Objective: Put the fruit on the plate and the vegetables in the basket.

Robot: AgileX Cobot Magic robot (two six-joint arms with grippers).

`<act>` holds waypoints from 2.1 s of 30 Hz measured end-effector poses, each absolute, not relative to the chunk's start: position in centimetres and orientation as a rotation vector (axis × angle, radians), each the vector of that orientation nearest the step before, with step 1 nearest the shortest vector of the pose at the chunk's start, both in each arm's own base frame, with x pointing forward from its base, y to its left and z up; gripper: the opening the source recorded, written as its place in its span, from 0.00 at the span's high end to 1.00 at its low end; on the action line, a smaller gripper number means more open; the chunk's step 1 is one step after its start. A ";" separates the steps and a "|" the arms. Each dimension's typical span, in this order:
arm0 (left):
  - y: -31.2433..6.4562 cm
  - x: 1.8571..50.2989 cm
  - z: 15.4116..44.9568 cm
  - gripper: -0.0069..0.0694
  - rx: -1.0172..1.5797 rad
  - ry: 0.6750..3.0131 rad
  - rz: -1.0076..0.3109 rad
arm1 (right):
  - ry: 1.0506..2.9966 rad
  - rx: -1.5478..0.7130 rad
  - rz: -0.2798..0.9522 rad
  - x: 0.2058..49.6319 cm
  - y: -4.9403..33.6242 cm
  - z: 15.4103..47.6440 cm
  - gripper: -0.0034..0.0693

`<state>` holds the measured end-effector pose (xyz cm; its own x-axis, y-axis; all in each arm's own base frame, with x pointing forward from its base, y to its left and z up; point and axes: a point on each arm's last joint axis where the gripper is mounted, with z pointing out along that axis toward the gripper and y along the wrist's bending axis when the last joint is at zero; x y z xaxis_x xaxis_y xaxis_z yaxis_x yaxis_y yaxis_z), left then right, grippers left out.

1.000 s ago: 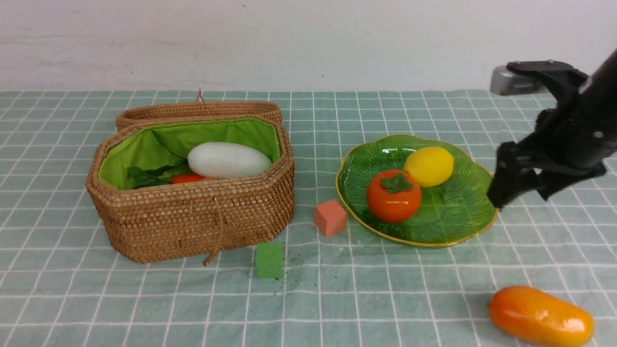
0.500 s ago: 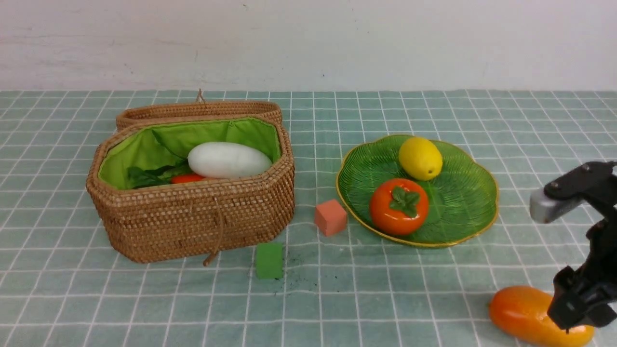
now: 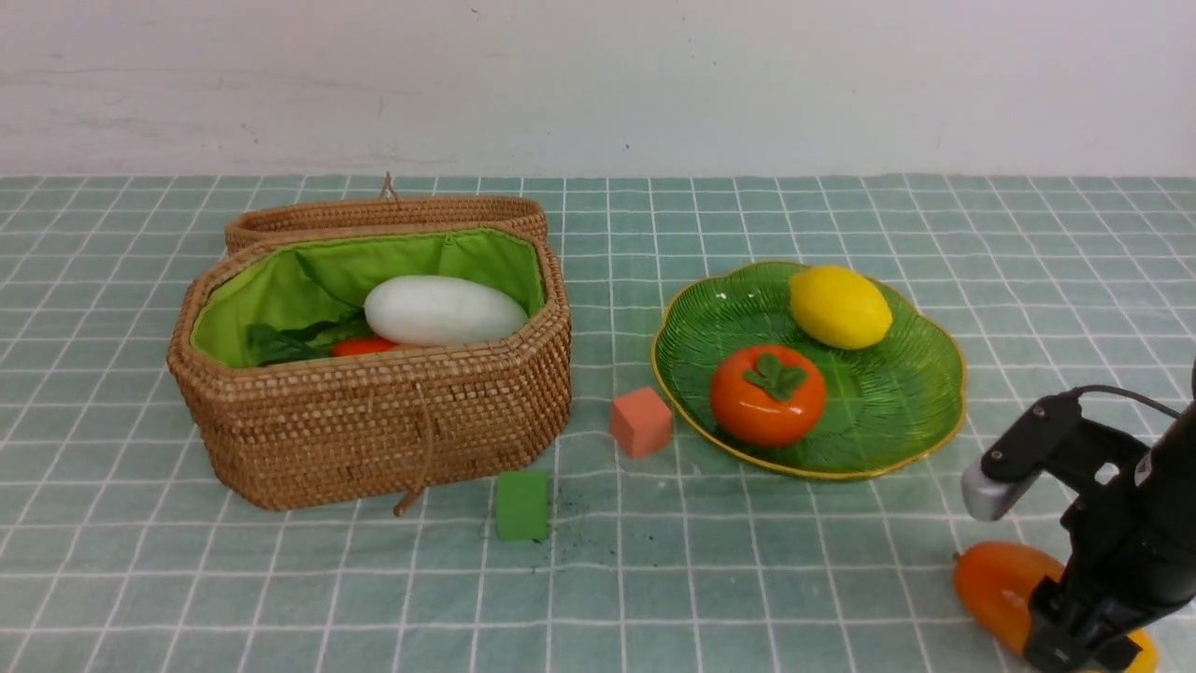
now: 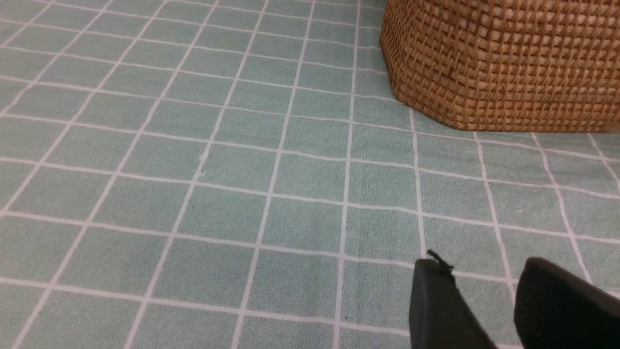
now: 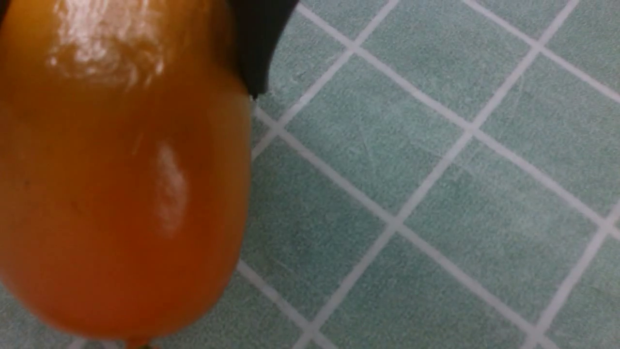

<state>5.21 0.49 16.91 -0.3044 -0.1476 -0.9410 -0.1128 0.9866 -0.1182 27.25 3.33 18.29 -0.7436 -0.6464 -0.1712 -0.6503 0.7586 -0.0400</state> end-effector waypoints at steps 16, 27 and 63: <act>0.5 5.2 16.9 0.60 -0.188 1.884 -0.035 | 2.347 -0.595 0.217 35.1 5.8 28.0 0.18; 0.5 5.2 16.9 0.60 -0.188 1.884 -0.035 | 2.401 -0.537 0.172 39.1 5.7 20.8 0.18; 0.5 5.2 16.9 0.60 -0.188 1.884 -0.035 | 2.436 -0.319 0.438 12.2 4.2 39.3 0.98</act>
